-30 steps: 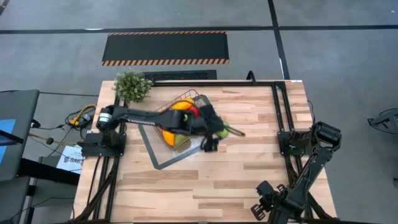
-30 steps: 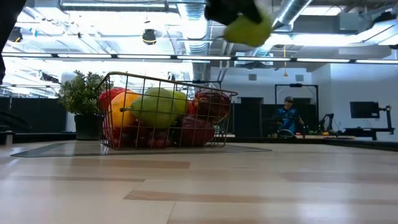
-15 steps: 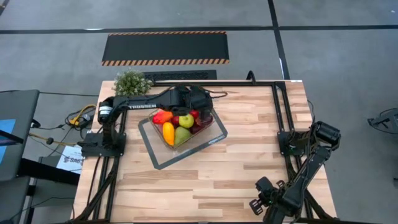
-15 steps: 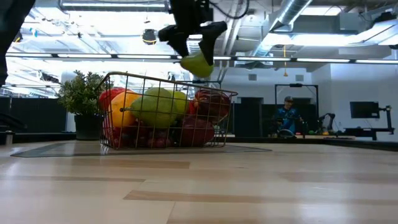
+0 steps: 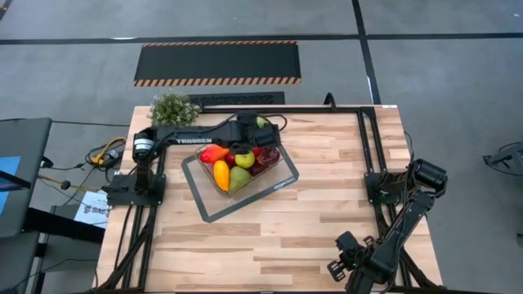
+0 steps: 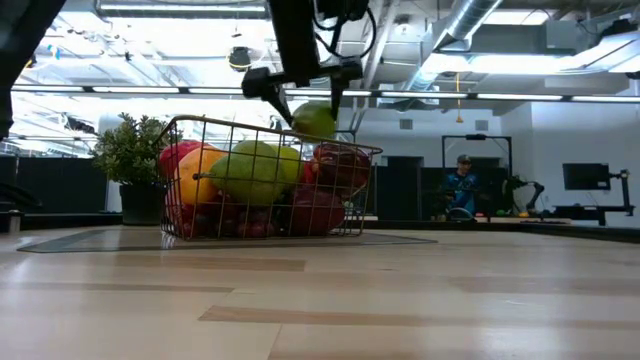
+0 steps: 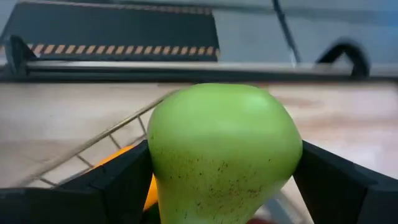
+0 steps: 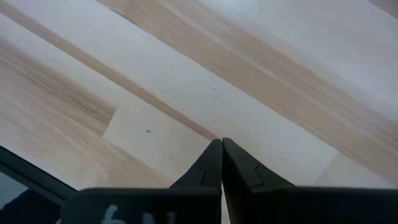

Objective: Build produce basket
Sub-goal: Put the green pear into the gold wire basket

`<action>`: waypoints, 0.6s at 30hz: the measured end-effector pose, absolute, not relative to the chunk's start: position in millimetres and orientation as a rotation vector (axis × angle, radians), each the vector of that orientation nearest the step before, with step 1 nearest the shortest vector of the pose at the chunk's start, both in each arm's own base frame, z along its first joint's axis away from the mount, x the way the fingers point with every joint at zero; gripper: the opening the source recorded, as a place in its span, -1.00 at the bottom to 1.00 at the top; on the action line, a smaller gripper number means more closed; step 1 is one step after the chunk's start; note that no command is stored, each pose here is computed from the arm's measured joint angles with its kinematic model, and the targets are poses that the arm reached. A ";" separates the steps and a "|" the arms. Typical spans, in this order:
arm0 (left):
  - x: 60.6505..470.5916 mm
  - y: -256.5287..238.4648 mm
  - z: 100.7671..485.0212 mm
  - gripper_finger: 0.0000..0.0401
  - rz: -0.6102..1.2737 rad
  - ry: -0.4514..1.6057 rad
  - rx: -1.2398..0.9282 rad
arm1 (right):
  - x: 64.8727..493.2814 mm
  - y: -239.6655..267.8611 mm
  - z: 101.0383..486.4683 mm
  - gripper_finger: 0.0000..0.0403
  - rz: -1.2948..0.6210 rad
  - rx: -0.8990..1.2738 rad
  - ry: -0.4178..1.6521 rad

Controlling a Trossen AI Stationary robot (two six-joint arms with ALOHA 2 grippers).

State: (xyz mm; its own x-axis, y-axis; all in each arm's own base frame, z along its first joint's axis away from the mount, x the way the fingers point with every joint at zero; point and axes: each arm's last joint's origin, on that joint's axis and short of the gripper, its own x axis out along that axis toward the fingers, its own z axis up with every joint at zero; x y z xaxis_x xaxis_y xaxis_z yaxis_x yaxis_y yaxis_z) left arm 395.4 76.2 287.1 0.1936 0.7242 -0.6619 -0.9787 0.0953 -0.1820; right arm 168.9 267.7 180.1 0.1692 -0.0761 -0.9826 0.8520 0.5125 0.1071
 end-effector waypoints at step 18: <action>395.6 66.6 266.7 0.61 1.468 0.204 -0.988 | 169.5 269.0 180.2 -0.90 -0.758 0.811 1.227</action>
State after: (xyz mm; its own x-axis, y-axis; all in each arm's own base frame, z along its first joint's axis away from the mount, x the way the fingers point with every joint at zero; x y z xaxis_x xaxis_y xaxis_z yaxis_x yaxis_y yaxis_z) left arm 395.6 66.6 266.7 0.1631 0.7288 -0.6650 -0.8828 -0.1931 -0.4282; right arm 169.5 269.0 180.2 0.1769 -0.0627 -0.9822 0.8505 0.5119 0.1205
